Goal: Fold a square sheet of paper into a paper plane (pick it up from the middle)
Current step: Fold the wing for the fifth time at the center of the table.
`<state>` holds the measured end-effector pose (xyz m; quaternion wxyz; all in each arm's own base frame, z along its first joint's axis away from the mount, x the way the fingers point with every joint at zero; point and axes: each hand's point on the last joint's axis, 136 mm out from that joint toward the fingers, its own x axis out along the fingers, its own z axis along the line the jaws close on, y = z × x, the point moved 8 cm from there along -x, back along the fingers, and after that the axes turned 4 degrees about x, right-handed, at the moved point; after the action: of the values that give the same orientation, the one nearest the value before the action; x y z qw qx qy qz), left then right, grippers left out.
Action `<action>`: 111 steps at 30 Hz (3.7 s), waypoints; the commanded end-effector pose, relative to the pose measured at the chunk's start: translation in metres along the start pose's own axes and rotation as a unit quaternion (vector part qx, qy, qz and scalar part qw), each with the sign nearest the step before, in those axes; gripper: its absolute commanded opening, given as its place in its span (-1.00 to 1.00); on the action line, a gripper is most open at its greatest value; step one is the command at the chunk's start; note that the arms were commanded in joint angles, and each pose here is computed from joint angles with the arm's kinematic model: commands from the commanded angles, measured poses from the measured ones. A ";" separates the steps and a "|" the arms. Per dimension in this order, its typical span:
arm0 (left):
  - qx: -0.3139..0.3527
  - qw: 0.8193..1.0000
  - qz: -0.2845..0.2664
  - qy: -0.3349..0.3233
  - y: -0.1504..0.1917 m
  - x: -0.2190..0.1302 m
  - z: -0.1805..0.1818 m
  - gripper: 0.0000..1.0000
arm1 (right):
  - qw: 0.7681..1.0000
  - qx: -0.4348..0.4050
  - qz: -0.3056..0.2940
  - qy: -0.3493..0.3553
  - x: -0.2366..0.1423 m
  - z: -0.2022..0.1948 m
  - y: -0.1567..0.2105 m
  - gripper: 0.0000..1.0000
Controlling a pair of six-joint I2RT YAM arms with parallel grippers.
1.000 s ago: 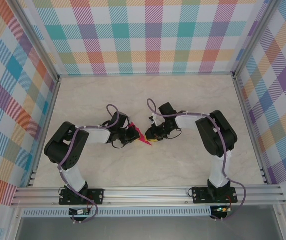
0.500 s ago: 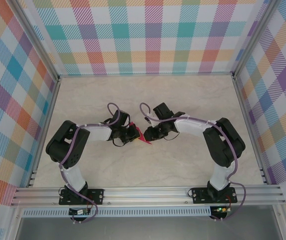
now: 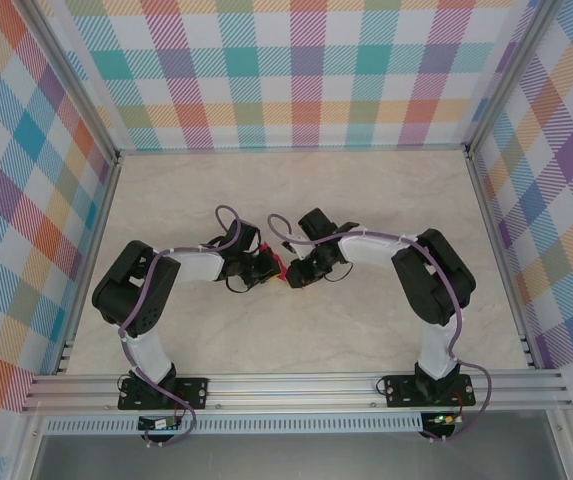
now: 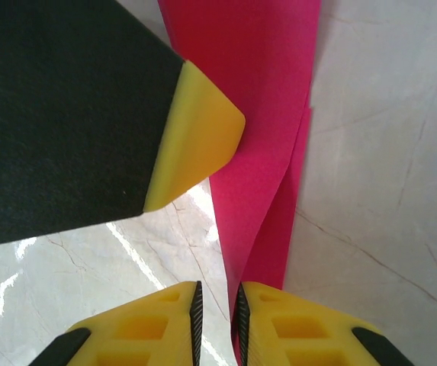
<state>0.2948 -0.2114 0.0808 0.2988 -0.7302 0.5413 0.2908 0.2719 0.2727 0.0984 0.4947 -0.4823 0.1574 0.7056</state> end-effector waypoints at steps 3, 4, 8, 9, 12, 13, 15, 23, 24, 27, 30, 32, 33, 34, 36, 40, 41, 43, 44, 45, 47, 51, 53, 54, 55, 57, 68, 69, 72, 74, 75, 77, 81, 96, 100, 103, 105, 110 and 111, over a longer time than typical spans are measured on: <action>-0.005 0.999 0.015 -0.031 0.006 0.007 0.007 -0.94 | 0.999 -0.033 0.016 -0.006 0.005 0.001 0.000 -0.54; -0.005 0.999 0.015 -0.031 0.005 0.007 0.007 -0.94 | 0.999 -0.036 0.017 -0.005 0.005 0.001 0.001 -0.53; -0.007 0.999 0.017 -0.033 0.005 0.007 0.008 -0.94 | 0.998 -0.054 0.019 -0.006 0.004 0.001 0.003 -0.52; -0.007 0.999 0.018 -0.034 0.006 0.008 0.008 -0.95 | 0.998 -0.056 0.021 -0.005 0.004 0.001 0.003 -0.52; -0.006 0.999 0.017 -0.034 0.005 0.007 0.007 -0.95 | 0.998 -0.061 0.022 0.005 0.006 -0.001 0.003 -0.54; -0.006 0.999 0.017 -0.034 0.005 0.007 0.007 -0.95 | 0.998 -0.063 0.022 0.008 0.006 -0.002 0.003 -0.55; -0.006 0.999 0.017 -0.034 0.005 0.007 0.007 -0.95 | 0.998 -0.064 0.024 0.012 0.007 -0.003 0.004 -0.56; -0.006 0.999 0.018 -0.035 0.005 0.007 0.007 -0.94 | 0.996 -0.080 0.021 0.023 0.008 -0.006 0.006 -0.67; -0.006 0.999 0.017 -0.035 0.004 0.007 0.007 -0.94 | 0.996 -0.081 0.020 0.022 0.008 -0.006 0.006 -0.69; -0.005 0.999 0.015 -0.032 0.004 0.006 0.005 -0.95 | 0.996 -0.082 0.019 0.022 0.008 -0.006 0.006 -0.79; 0.001 1.000 0.008 -0.025 0.002 0.001 0.000 -0.95 | 0.996 -0.082 0.019 0.014 0.007 -0.004 0.006 -0.91; 0.011 1.000 -0.002 -0.014 -0.001 -0.005 -0.007 -0.93 | 0.996 -0.083 0.017 -0.003 0.005 0.000 0.005 -0.96; 0.018 1.000 -0.009 -0.006 -0.003 -0.009 -0.012 -0.91 | 0.996 -0.084 0.015 -0.014 0.004 0.003 0.005 -0.99; 0.024 1.000 -0.016 0.002 -0.004 -0.013 -0.016 -0.89 | 0.996 -0.082 0.015 -0.024 0.003 0.006 0.004 -1.00; 0.040 0.998 -0.033 0.018 -0.006 -0.023 -0.024 -0.85 | 0.996 -0.069 0.017 -0.048 0.001 0.009 0.003 -1.00; 0.057 0.996 -0.056 0.045 -0.003 -0.035 -0.030 -0.80 | 0.995 -0.032 0.022 -0.086 0.002 0.010 0.001 -1.00; 0.057 0.996 -0.056 0.051 -0.001 -0.035 -0.029 -0.80 | 0.995 -0.022 0.023 -0.094 0.002 0.009 0.000 -1.00; 0.053 0.995 -0.054 0.060 0.003 -0.034 -0.025 -0.80 | 0.994 -0.002 0.021 -0.104 0.002 0.005 -0.002 -1.00; 0.050 0.995 -0.051 0.064 0.006 -0.033 -0.022 -0.80 | 0.993 0.006 0.022 -0.112 0.002 0.004 -0.002 -1.00; 0.047 0.995 -0.049 0.068 0.008 -0.032 -0.020 -0.80 | 0.993 0.011 0.023 -0.119 0.001 0.003 -0.003 -1.00; 0.042 0.996 -0.045 0.069 0.011 -0.030 -0.016 -0.81 | 0.991 0.024 0.026 -0.128 0.001 0.001 -0.003 -1.00; 0.039 0.995 -0.042 0.076 0.013 -0.027 -0.014 -0.85 | 0.990 0.041 0.035 -0.133 0.002 -0.003 -0.004 -1.00; 0.038 0.995 -0.038 0.079 0.015 -0.026 -0.013 -0.86 | 0.989 0.048 0.042 -0.130 0.004 -0.005 -0.003 -1.00; 0.038 0.996 -0.036 0.079 0.016 -0.026 -0.012 -0.86 | 0.989 0.051 0.044 -0.128 0.004 -0.006 -0.003 -1.00; 0.037 0.996 -0.035 0.078 0.017 -0.025 -0.010 -0.86 | 0.989 0.054 0.046 -0.127 0.005 -0.007 -0.003 -1.00; 0.038 0.996 -0.030 0.080 0.019 -0.024 -0.009 -0.87 | 0.989 0.057 0.050 -0.129 0.007 -0.008 -0.002 -1.00; 0.033 0.997 -0.013 0.071 0.023 -0.012 -0.002 -0.91 | 0.988 0.071 0.066 -0.123 0.014 -0.012 -0.002 -1.00; 0.033 0.997 -0.012 0.071 0.023 -0.012 -0.002 -0.91 | 0.988 0.071 0.067 -0.123 0.014 -0.012 -0.001 -1.00; 0.034 0.997 -0.013 0.070 0.022 -0.010 -0.002 -0.92 | 0.987 0.073 0.069 -0.123 0.015 -0.013 -0.001 -1.00; 0.036 0.997 -0.012 0.069 0.021 -0.008 -0.002 -0.92 | 0.987 0.075 0.071 -0.123 0.015 -0.013 -0.001 -1.00; 0.035 0.997 -0.012 0.068 0.021 -0.008 -0.002 -0.93 | 0.987 0.074 0.071 -0.123 0.016 -0.013 -0.001 -1.00; 0.034 0.997 -0.010 0.065 0.022 -0.006 0.000 -0.93 | 0.987 0.076 0.072 -0.123 0.016 -0.013 -0.001 -1.00; 0.036 0.998 -0.010 0.060 0.020 -0.003 0.001 -0.93 | 0.986 0.077 0.075 -0.125 0.016 -0.013 -0.001 -0.99; 0.017 1.000 0.000 0.004 0.019 0.005 0.014 -0.96 | 0.988 0.085 0.076 -0.100 0.014 -0.015 0.000 -0.86; 0.008 1.000 0.012 -0.015 0.022 0.007 0.018 -0.98 | 0.992 0.085 0.056 -0.081 -0.001 -0.011 -0.001 -0.64; 0.005 1.000 0.016 -0.023 0.023 0.007 0.021 -0.99 | 0.994 0.080 0.033 -0.071 -0.016 -0.006 -0.001 -0.58; 0.003 0.999 0.019 -0.026 0.022 0.008 0.021 -1.00 | 0.995 0.077 0.016 -0.067 -0.023 -0.002 -0.003 -0.59; -0.001 0.999 0.022 -0.035 0.022 0.009 0.023 -1.00 | 0.996 0.062 -0.002 -0.070 -0.024 0.005 -0.006 -0.65; -0.003 0.999 0.022 -0.036 0.022 0.009 0.023 -1.00 | 0.996 0.059 0.006 -0.071 -0.021 0.007 -0.006 -0.67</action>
<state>0.2823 -0.2110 0.0775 0.2922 -0.7317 0.5537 0.2696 0.2778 0.2636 0.1224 0.5337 -0.3984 0.1669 0.7270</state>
